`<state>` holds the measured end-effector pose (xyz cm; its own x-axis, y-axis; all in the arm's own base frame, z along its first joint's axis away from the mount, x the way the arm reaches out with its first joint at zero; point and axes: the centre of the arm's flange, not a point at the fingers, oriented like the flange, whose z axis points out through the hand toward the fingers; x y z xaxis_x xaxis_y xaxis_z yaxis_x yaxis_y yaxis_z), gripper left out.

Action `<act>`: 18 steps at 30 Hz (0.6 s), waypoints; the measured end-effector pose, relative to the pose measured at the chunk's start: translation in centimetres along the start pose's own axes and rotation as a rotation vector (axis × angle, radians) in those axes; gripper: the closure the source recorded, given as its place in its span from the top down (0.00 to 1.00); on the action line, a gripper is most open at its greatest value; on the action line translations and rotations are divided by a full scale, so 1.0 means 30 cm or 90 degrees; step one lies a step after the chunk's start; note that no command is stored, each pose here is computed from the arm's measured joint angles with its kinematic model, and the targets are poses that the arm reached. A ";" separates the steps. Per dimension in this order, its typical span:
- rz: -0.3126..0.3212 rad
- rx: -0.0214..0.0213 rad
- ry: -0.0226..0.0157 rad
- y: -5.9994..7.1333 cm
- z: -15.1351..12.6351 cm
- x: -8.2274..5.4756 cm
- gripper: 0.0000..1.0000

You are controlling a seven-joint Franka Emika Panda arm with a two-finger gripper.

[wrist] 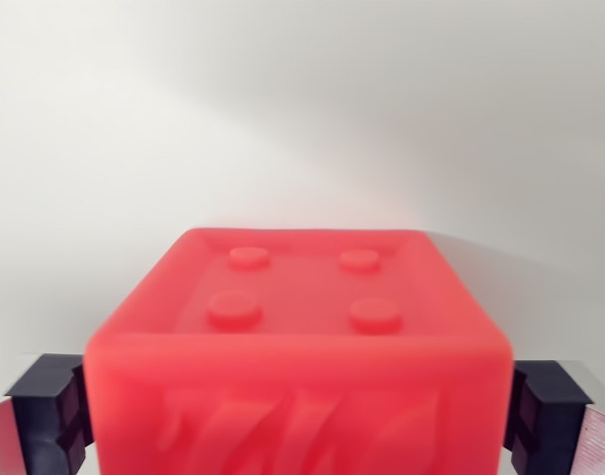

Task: Destack cube

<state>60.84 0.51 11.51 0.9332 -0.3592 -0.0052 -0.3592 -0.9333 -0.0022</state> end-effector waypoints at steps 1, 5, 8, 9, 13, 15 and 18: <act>0.000 0.0000 0.0000 0.000 0.000 0.000 1.00; 0.000 0.0000 0.0000 0.000 -0.001 0.000 1.00; 0.000 0.0000 0.0005 0.000 -0.006 0.001 1.00; 0.000 0.0001 0.0007 0.000 -0.008 0.001 1.00; 0.000 -0.0001 0.0020 0.000 -0.034 0.002 1.00; 0.000 -0.0001 0.0027 -0.001 -0.047 0.003 1.00; 0.000 -0.0003 0.0029 -0.001 -0.068 0.003 1.00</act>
<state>60.93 0.49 13.56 0.9332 -0.3592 -0.0006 -0.3592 -0.9332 -0.0016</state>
